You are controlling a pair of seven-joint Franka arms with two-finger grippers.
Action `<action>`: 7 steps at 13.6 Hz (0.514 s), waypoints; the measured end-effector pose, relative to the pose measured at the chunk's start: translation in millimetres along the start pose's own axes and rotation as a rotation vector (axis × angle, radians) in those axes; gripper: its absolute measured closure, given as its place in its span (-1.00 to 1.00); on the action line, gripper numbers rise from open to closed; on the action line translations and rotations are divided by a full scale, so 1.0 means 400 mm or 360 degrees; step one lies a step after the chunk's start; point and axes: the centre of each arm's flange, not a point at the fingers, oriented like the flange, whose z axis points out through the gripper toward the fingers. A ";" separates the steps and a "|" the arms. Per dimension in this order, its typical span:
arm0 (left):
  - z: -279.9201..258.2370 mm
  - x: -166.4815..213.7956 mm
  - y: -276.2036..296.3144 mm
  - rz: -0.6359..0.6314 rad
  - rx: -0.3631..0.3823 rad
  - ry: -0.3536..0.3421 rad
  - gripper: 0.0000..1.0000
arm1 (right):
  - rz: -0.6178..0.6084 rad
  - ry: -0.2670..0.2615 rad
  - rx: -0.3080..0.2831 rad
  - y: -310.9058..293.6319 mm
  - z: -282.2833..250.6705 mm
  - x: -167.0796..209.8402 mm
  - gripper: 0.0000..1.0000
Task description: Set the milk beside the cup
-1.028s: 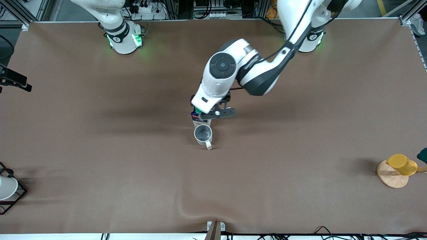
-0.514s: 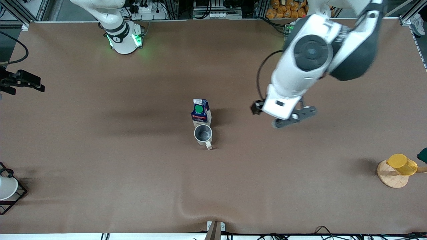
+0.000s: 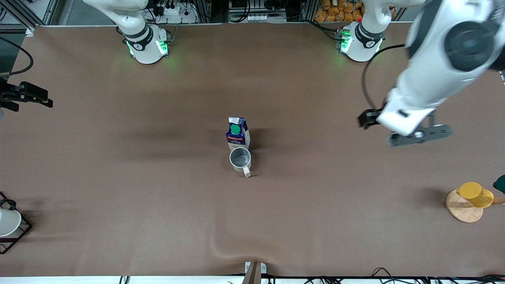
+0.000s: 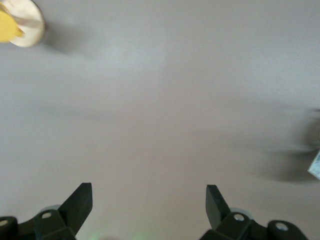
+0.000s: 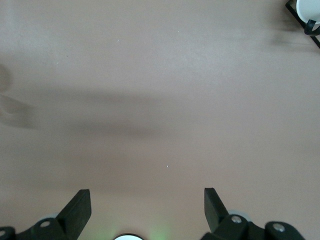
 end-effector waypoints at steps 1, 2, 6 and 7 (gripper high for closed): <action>-0.017 -0.002 -0.044 0.0022 -0.0018 0.0009 -1.00 | -0.0001 0.0005 -0.0001 0.000 -0.001 0.001 -1.00; -0.032 -0.006 -0.075 0.0072 -0.0033 0.0019 -1.00 | -0.0001 0.0012 -0.0003 0.000 -0.002 0.002 -1.00; -0.057 -0.019 -0.140 0.0262 -0.0035 0.0042 -1.00 | 0.0008 0.0033 -0.0007 0.003 -0.011 0.001 -1.00; -0.061 -0.020 -0.151 0.0273 -0.0049 0.0042 -1.00 | 0.0024 0.0040 -0.0009 0.006 -0.017 -0.002 -1.00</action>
